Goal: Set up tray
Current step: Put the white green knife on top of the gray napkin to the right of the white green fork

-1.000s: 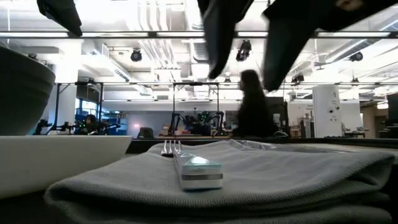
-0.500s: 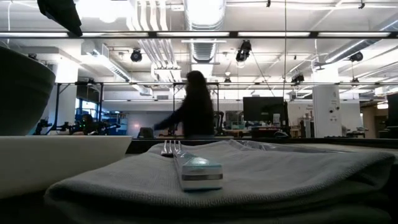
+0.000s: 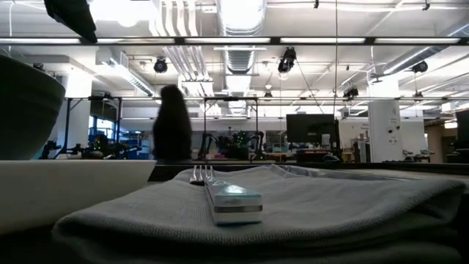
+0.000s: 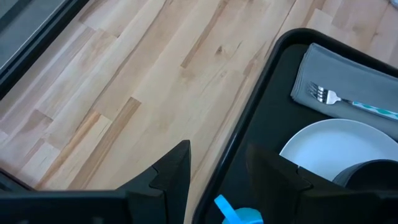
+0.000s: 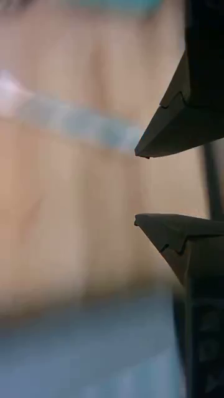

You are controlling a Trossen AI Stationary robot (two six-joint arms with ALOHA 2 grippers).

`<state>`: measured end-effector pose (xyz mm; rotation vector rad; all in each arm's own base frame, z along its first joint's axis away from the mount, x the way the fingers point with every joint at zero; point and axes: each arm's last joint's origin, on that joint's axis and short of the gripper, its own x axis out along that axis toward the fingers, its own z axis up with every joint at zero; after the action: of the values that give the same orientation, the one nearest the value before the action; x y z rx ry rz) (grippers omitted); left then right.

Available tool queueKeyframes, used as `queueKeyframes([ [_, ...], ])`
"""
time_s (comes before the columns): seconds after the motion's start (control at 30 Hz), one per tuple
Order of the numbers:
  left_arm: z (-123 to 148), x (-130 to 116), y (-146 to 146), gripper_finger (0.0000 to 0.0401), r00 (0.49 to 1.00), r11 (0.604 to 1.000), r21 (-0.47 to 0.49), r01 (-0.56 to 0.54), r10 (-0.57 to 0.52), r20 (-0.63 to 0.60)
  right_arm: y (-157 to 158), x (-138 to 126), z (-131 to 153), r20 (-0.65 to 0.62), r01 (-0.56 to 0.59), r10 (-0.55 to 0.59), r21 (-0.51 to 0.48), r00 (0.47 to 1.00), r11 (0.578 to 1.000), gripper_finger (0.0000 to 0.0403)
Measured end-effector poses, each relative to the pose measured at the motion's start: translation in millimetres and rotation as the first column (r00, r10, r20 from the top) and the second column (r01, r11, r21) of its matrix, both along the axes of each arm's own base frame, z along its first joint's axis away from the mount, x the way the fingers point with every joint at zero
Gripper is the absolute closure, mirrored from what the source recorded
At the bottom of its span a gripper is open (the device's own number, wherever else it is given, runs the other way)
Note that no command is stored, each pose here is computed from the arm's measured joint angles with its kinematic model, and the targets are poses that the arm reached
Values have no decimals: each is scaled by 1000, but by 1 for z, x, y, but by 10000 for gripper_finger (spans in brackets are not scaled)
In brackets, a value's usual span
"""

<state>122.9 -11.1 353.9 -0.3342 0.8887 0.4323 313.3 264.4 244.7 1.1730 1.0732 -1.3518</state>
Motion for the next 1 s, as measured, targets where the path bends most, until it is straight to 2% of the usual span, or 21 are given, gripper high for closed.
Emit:
queueKeyframes([
  [0.13, -1, 3, -1, 265, 1000, 1000, 2, 0, 0, -13, -38, -6, 40, 235, 4, 42, -195, 971, 981, 257],
  [0.27, -3, 8, -1, 265, 1000, 1000, 5, 0, 0, -31, -76, -17, 74, 417, 53, 137, -412, 898, 910, 257],
  [0.33, -4, 10, -2, 265, 999, 1000, 6, 0, 0, -41, -91, -19, 84, 440, 43, 214, -506, 872, 862, 257],
  [0.4, -5, 11, -2, 264, 999, 1000, 8, 0, 0, -48, -100, -16, 86, 413, -11, 285, -551, 865, 834, 257],
  [0.47, -6, 12, -2, 265, 999, 1000, 9, 0, 0, -54, -106, -12, 81, 351, -90, 296, -498, 889, 862, 257],
  [0.53, -6, 12, -2, 265, 998, 1000, 9, 0, 0, -55, -112, -12, 72, 276, -138, 251, -370, 928, 919, 257],
  [0.6, -6, 12, -2, 265, 998, 1000, 9, 0, 0, -55, -116, -15, 57, 173, -77, 111, -190, 979, 979, 257],
  [0.63, -6, 12, -2, 265, 999, 1000, 8, 0, 0, -55, -116, -18, 48, 99, -41, 54, -136, 994, 990, 257],
  [0.7, -6, 12, -2, 265, 999, 1000, 8, 0, 1, -54, -113, -24, 29, -2, 9, -9, -73, 1000, 997, 257],
  [0.77, -6, 12, -2, 265, 999, 1000, 8, 0, 0, -54, -105, -29, 11, -40, 30, -31, -13, 999, 999, 257],
  [0.87, -6, 12, -2, 265, 999, 1000, 8, 0, 0, -54, -89, -32, -16, 1, 48, -48, 80, 999, 996, 257],
  [1.0, -6, 13, -2, 264, 998, 1000, 9, 0, 0, -57, -72, -43, -46, 37, 98, -104, 143, 994, 985, 257],
])
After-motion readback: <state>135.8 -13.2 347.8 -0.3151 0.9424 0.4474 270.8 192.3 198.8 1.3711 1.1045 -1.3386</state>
